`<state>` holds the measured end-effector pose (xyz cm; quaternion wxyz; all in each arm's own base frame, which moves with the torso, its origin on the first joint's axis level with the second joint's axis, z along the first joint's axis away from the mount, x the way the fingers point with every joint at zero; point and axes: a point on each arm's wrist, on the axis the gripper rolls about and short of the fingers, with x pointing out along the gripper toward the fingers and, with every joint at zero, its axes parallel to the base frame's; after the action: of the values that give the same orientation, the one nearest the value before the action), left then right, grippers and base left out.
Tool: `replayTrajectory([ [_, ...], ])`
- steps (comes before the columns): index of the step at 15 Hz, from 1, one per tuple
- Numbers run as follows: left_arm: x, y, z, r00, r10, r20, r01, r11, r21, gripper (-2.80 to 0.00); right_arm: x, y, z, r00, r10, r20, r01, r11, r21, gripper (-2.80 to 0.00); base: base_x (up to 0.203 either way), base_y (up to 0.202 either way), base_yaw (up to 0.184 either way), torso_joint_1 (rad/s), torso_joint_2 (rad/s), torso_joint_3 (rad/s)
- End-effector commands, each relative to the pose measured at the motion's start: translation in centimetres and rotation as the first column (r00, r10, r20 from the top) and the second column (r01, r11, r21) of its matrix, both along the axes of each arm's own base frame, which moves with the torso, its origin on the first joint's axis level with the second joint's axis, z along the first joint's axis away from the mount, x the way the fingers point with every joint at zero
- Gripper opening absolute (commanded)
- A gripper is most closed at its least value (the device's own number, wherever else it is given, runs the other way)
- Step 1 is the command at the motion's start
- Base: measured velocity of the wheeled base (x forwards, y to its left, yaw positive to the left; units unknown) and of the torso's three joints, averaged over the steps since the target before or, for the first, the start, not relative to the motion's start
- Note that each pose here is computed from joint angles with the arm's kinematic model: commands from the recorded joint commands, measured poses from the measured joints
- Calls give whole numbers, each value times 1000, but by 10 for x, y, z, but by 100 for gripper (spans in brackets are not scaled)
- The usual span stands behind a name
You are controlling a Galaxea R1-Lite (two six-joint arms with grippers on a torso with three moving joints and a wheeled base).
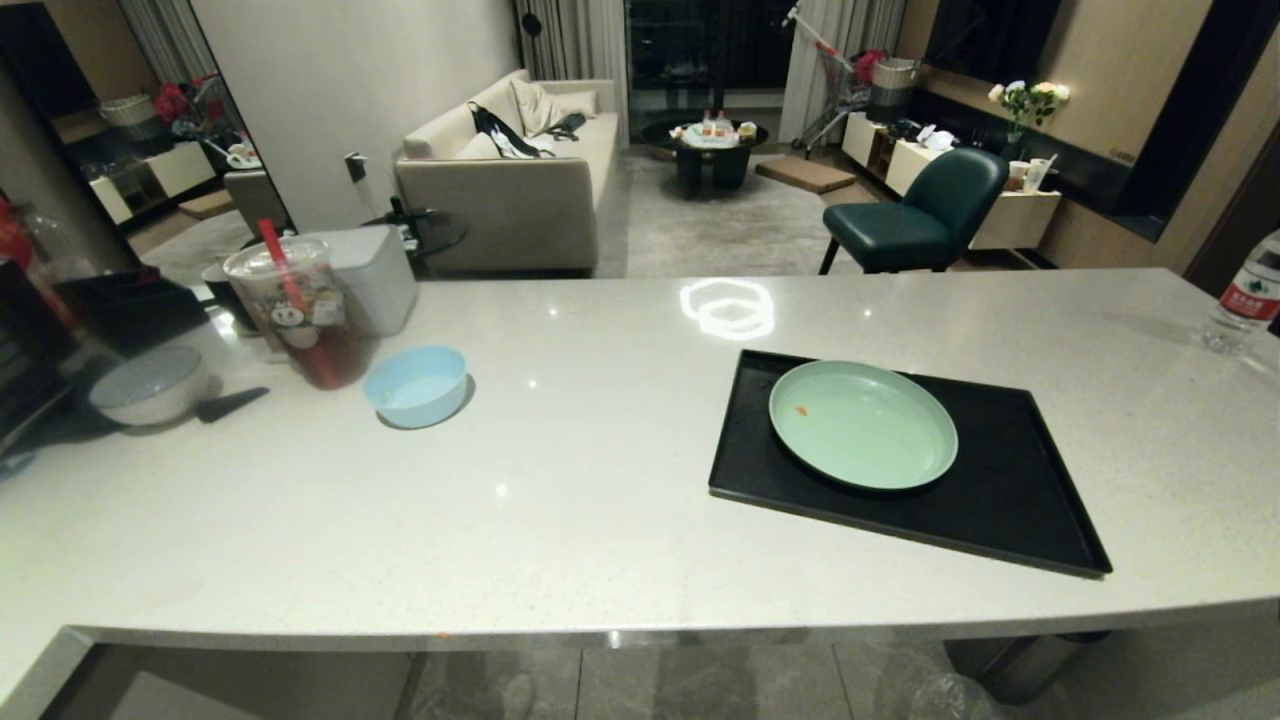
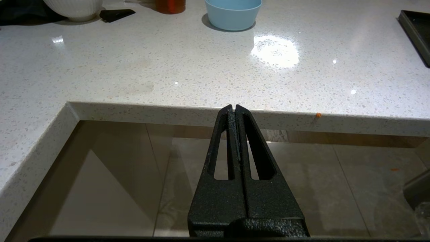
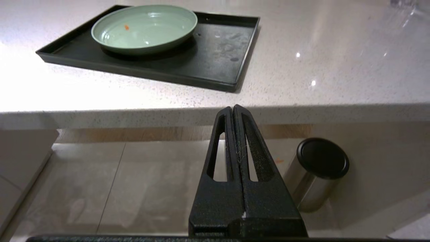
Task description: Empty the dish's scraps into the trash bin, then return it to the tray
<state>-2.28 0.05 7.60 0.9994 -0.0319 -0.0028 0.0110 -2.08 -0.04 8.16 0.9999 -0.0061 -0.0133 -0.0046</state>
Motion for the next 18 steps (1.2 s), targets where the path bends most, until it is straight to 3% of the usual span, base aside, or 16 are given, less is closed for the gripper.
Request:
replayTrajectory([
  [1, 0, 0, 0, 1000, 0, 0, 0, 1000, -1, -280, -2, 0, 0, 1000, -3, 28, 3, 1000, -4, -280, 0, 0, 0, 0, 0, 0],
  [18, 0, 0, 0, 1000, 0, 0, 0, 1000, -1, -280, -2, 0, -1, 1000, -4, 27, 4, 1000, 19, -280, 0, 0, 0, 0, 0, 0],
])
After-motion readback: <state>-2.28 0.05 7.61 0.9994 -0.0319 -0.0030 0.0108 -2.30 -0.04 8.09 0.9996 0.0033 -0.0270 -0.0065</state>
